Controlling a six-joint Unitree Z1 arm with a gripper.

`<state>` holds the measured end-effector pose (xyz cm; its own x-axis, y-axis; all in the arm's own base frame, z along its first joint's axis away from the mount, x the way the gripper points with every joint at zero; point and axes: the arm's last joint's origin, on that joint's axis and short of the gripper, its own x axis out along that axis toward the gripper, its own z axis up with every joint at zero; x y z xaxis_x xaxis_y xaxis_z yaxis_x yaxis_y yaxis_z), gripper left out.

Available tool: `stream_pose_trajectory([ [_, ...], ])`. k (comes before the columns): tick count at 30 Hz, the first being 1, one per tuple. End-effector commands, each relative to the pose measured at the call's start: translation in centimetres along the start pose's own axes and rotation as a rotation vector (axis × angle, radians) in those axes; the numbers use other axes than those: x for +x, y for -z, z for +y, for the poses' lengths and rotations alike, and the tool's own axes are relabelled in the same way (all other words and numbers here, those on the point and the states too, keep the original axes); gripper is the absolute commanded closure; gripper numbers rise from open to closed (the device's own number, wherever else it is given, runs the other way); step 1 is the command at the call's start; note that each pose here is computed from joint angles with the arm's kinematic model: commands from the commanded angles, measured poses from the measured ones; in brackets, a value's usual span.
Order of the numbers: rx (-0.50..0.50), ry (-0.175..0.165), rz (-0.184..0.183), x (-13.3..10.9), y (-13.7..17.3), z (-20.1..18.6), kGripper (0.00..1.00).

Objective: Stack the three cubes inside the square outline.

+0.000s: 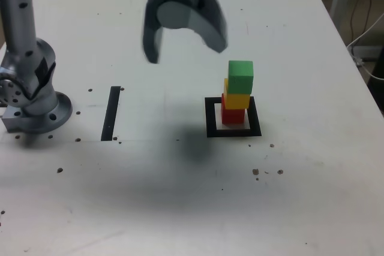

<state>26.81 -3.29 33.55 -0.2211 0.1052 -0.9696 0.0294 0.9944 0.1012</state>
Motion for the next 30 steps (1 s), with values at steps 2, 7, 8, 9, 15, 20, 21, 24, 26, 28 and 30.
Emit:
stream_pose_trajectory([
  [2, -0.006, -0.011, 0.048, 1.7, 2.5, 0.2, 0.00],
  [7, -0.008, -0.009, 0.093, 5.0, 4.6, 0.2, 0.00],
  [8, -0.008, -0.005, 0.102, 5.8, 5.0, 0.1, 0.00],
  [9, -0.008, -0.001, 0.108, 6.6, 5.4, 0.1, 0.00],
  [15, -0.011, 0.036, 0.115, 11.5, 7.0, -0.2, 0.00],
  [20, -0.012, 0.057, 0.117, 14.3, 7.8, -0.5, 0.00],
  [21, -0.013, 0.060, 0.118, 14.6, 7.9, -0.5, 0.00],
  [24, -0.013, 0.067, 0.121, 15.4, 8.1, -0.6, 0.00],
  [26, -0.013, 0.071, 0.121, 15.8, 8.2, -0.6, 0.00],
  [28, -0.014, 0.075, 0.120, 16.1, 8.2, -0.6, 0.00],
  [30, -0.014, 0.078, 0.118, 16.2, 8.2, -0.7, 0.00],
])
